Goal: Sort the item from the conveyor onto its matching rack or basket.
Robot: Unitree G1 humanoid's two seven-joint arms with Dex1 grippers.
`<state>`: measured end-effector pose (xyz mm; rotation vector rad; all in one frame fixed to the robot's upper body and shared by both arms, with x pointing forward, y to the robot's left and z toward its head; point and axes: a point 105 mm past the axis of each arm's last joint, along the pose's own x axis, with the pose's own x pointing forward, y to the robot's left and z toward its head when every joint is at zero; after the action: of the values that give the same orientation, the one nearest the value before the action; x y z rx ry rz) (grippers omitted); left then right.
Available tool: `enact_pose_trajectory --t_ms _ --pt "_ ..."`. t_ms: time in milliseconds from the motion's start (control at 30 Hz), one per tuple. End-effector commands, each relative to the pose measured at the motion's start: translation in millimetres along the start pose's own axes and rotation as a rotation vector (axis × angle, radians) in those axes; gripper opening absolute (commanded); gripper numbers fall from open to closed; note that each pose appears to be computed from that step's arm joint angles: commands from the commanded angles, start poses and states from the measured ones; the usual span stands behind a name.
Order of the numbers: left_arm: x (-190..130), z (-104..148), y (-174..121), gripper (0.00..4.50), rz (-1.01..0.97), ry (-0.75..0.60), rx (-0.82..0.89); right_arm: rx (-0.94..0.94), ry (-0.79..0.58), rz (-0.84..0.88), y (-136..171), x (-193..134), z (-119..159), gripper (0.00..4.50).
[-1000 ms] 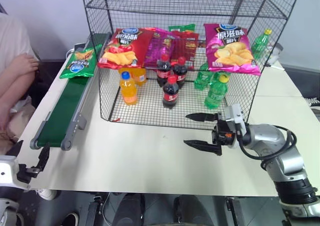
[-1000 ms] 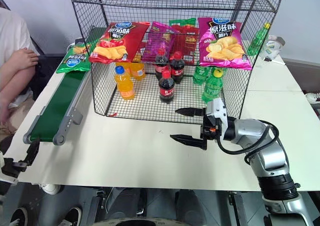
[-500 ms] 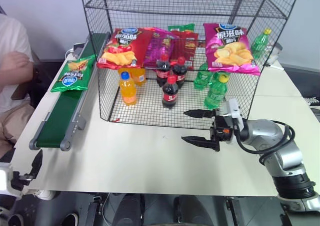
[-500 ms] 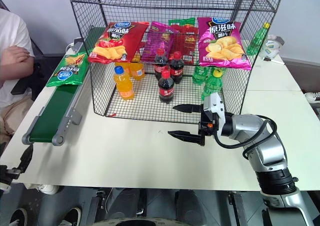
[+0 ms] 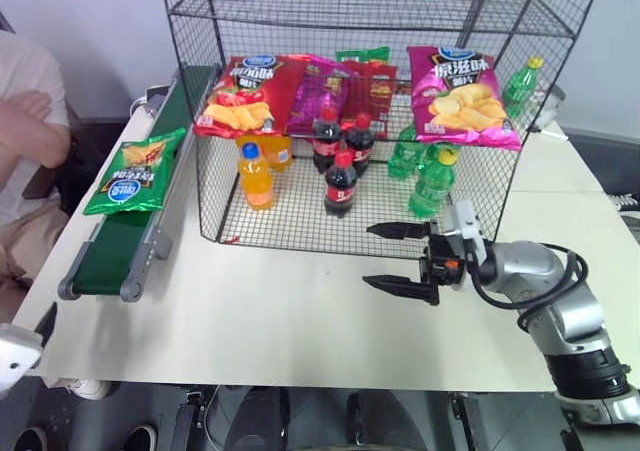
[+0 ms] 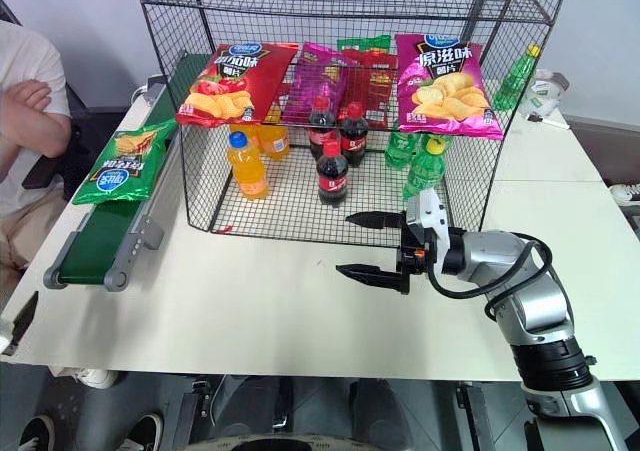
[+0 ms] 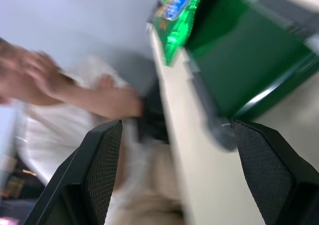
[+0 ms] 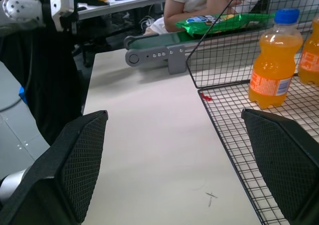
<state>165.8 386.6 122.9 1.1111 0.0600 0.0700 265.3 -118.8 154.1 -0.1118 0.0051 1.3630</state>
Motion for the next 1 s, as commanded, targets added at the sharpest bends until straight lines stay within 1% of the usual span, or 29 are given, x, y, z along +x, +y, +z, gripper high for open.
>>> enact_pose_trajectory --t_ms 33,167,267,433,600,700,1000 --pt "4.2 7.4 -1.1 3.71 0.023 -0.05 0.097 -0.023 -0.025 0.019 2.4 1.3 5.3 4.48" --pt "7.8 6.5 -15.0 3.71 0.039 -0.053 0.116 0.027 -0.049 0.109 19.9 10.5 7.6 4.48" --pt "7.4 5.2 -28.2 3.71 0.014 -0.063 0.137 0.055 -0.049 0.178 33.6 15.7 6.8 4.48" --pt "6.3 -3.4 -31.2 3.71 0.025 -0.049 0.152 0.095 -0.055 0.206 38.1 21.8 4.1 4.48" --pt "5.4 -3.1 -34.9 3.71 0.022 -0.063 0.154 0.086 -0.067 0.225 41.9 26.8 6.2 4.48" --pt "4.9 -3.0 -35.6 3.71 0.027 -0.064 0.157 0.074 -0.048 0.232 44.0 28.6 1.0 4.48" --pt "8.1 -0.7 -37.4 3.71 0.04 -0.074 0.169 0.063 -0.047 0.181 35.1 23.0 -8.0 4.48"
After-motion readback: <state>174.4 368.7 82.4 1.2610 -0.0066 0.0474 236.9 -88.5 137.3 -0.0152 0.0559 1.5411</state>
